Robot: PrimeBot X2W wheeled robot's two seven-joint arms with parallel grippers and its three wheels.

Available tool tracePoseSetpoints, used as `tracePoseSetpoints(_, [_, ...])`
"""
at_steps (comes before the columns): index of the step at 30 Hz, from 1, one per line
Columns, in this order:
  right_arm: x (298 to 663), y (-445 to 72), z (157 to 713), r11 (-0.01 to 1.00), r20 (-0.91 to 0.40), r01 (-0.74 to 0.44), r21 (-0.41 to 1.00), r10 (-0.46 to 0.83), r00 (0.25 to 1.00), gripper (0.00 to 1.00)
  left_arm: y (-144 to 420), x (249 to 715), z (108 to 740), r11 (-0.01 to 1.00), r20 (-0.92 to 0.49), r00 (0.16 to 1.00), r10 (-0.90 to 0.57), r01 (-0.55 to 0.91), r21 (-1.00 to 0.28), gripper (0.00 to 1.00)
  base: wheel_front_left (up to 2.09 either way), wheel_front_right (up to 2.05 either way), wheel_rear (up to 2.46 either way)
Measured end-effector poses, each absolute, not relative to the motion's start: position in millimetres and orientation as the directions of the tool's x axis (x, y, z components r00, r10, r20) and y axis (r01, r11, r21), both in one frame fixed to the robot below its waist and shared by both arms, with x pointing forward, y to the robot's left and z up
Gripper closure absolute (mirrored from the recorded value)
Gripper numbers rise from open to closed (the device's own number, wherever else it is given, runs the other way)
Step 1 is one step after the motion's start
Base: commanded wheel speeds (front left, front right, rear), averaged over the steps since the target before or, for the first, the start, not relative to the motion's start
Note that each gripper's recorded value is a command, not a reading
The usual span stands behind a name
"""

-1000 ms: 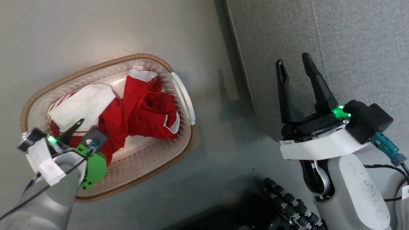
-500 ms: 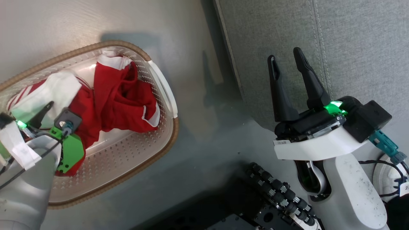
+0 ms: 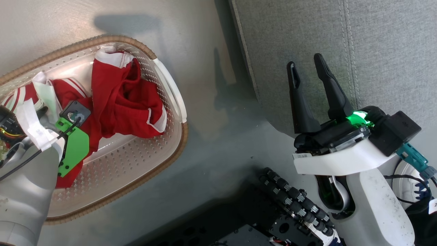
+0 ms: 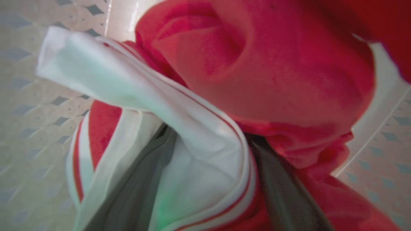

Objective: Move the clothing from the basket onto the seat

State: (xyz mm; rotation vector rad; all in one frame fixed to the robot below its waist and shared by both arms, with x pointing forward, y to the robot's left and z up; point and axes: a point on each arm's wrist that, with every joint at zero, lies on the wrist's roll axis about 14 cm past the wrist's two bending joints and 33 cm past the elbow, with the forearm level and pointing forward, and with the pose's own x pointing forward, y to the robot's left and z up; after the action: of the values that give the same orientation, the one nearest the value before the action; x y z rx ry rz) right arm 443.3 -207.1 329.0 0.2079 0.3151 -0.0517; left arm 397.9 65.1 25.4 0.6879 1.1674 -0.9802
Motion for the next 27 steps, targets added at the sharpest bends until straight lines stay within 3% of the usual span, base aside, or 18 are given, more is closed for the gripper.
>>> tracePoseSetpoints(3, [443, -207, 328, 0.976, -0.314, 0.084, 0.199, -0.018, 0.949, 0.0, 67, 396, 23, 0.427, -0.969, 0.058, -0.241, 0.903, -0.052, 0.0, 0.0, 0.0, 0.0])
tracePoseSetpoints(4, [443, -207, 329, 0.976, -0.313, 0.084, 0.2, -0.018, 0.95, 0.0, 69, 395, 22, 0.429, -0.972, 0.045, -0.23, 0.901, -0.06, 0.06, 0.0, 0.0, 0.0])
tracePoseSetpoints(5, [443, -206, 329, 0.976, -0.313, 0.084, 0.2, -0.018, 0.95, 0.0, 70, 393, 22, 0.435, -0.975, 0.033, -0.219, 0.898, -0.068, 0.75, 0.0, 0.0, 0.0])
tracePoseSetpoints(6, [443, -207, 329, 0.976, -0.314, 0.085, 0.2, -0.019, 0.949, 0.0, 71, 392, 21, 0.443, -0.977, 0.022, -0.211, 0.893, -0.075, 1.0, 0.0, 0.0, 0.0])
tracePoseSetpoints(12, [441, -208, 329, 0.974, -0.316, 0.093, 0.204, -0.024, 0.948, 0.0, 68, 396, 24, 0.479, -0.972, 0.035, -0.231, 0.874, -0.082, 1.0, 0.0, 0.0, 0.0])
tracePoseSetpoints(17, [446, -207, 339, 0.976, -0.29, 0.077, 0.204, -0.015, 0.957, 0.0, 68, 407, 30, 0.588, -0.962, 0.107, -0.251, 0.806, -0.064, 1.0, 0.0, 0.0, 0.0])
tracePoseSetpoints(21, [450, -204, 351, 0.977, -0.262, 0.059, 0.206, -0.003, 0.965, 0.0, 67, 405, 39, 0.622, -0.951, 0.136, -0.279, 0.78, -0.071, 1.0, 0.0, 0.0, 0.0])
tracePoseSetpoints(27, [450, -210, 371, 0.987, -0.223, 0.048, 0.154, -0.013, 0.975, 0.0, 35, 417, 72, 0.682, -0.887, 0.252, -0.388, 0.726, -0.091, 1.0, 0.0, 0.0, 0.0])
